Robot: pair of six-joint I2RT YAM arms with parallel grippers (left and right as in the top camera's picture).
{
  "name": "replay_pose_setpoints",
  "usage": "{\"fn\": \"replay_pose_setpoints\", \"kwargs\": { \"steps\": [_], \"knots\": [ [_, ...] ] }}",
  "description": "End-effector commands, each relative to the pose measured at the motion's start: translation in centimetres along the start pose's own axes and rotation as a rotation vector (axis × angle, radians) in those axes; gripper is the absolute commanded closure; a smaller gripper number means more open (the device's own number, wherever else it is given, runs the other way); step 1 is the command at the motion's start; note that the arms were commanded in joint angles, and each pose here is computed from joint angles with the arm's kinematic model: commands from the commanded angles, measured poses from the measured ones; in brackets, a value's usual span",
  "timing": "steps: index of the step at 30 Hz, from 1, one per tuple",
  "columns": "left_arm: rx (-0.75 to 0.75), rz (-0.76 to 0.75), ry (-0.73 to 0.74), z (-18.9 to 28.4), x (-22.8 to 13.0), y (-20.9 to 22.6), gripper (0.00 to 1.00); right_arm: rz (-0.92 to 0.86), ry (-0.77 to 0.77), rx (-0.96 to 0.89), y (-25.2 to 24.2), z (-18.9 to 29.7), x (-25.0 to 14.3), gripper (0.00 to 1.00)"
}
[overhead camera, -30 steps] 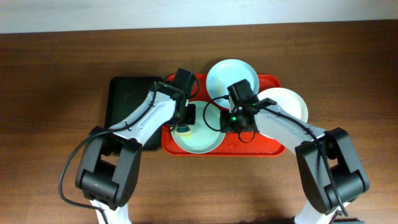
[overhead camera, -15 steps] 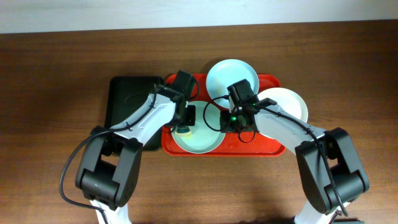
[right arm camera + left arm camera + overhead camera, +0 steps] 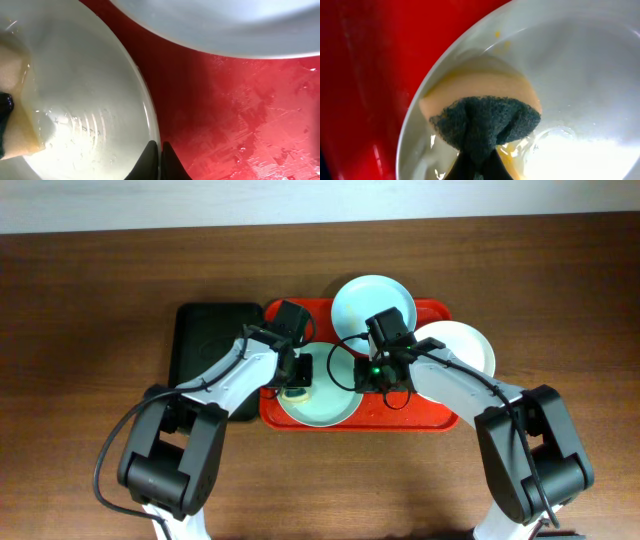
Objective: Clean dirty plates on tray and stack at the side
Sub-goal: 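Scrub the plate's stain with the sponge in the left gripper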
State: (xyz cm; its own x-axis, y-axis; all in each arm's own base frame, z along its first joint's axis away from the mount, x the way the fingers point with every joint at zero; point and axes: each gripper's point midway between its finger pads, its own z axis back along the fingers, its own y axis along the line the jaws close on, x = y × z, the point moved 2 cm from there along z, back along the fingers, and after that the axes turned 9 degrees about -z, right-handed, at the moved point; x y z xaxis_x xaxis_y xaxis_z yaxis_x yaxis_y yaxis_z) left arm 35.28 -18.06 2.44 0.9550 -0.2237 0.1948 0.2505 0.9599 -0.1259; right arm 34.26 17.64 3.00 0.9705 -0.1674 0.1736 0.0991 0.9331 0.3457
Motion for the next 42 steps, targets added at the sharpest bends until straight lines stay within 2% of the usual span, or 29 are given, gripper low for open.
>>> {"fn": "replay_pose_setpoints", "kwargs": {
  "steps": [1,6,12,18,23,31,32,34,39,42],
  "knots": [
    [-0.187,0.011,0.161,-4.0,-3.7,-2.7,1.00,0.016,0.009,-0.014,-0.2,-0.5,-0.5,0.96],
    [-0.279,0.007,0.152,-3.9,-3.4,-4.1,1.00,0.016,0.009,-0.014,-0.2,-0.5,-0.4,0.96],
    [-0.292,-0.046,0.087,-2.0,-1.5,-4.5,1.00,0.016,0.009,-0.014,-0.2,-0.5,-0.4,0.96],
    [-0.185,-0.066,-0.089,4.3,1.5,-3.3,1.00,0.016,0.009,-0.014,-0.2,-0.5,-0.4,0.95],
    [-0.119,-0.068,-0.170,8.0,2.0,-2.5,1.00,0.016,0.009,-0.014,-0.2,-0.5,-0.5,0.95],
    [-0.100,-0.013,-0.068,4.8,0.0,-1.9,1.00,0.013,0.018,-0.020,-0.3,-0.5,-0.7,0.94],
    [-0.097,-0.015,-0.053,4.3,-0.2,-2.0,1.00,0.013,0.018,-0.020,-0.3,-0.5,-0.7,0.89],
    [-0.092,-0.014,-0.029,3.4,-0.5,-1.9,1.00,0.013,0.018,-0.020,-0.3,-0.5,-0.7,0.87],
    [0.033,0.004,0.008,1.0,-0.9,0.2,1.00,0.013,0.021,-0.021,-0.4,-0.5,-0.7,0.88],
    [0.050,0.007,0.049,-0.7,-1.5,0.6,1.00,0.013,0.021,-0.021,-0.4,-0.5,-0.7,0.90]
  ]
}}
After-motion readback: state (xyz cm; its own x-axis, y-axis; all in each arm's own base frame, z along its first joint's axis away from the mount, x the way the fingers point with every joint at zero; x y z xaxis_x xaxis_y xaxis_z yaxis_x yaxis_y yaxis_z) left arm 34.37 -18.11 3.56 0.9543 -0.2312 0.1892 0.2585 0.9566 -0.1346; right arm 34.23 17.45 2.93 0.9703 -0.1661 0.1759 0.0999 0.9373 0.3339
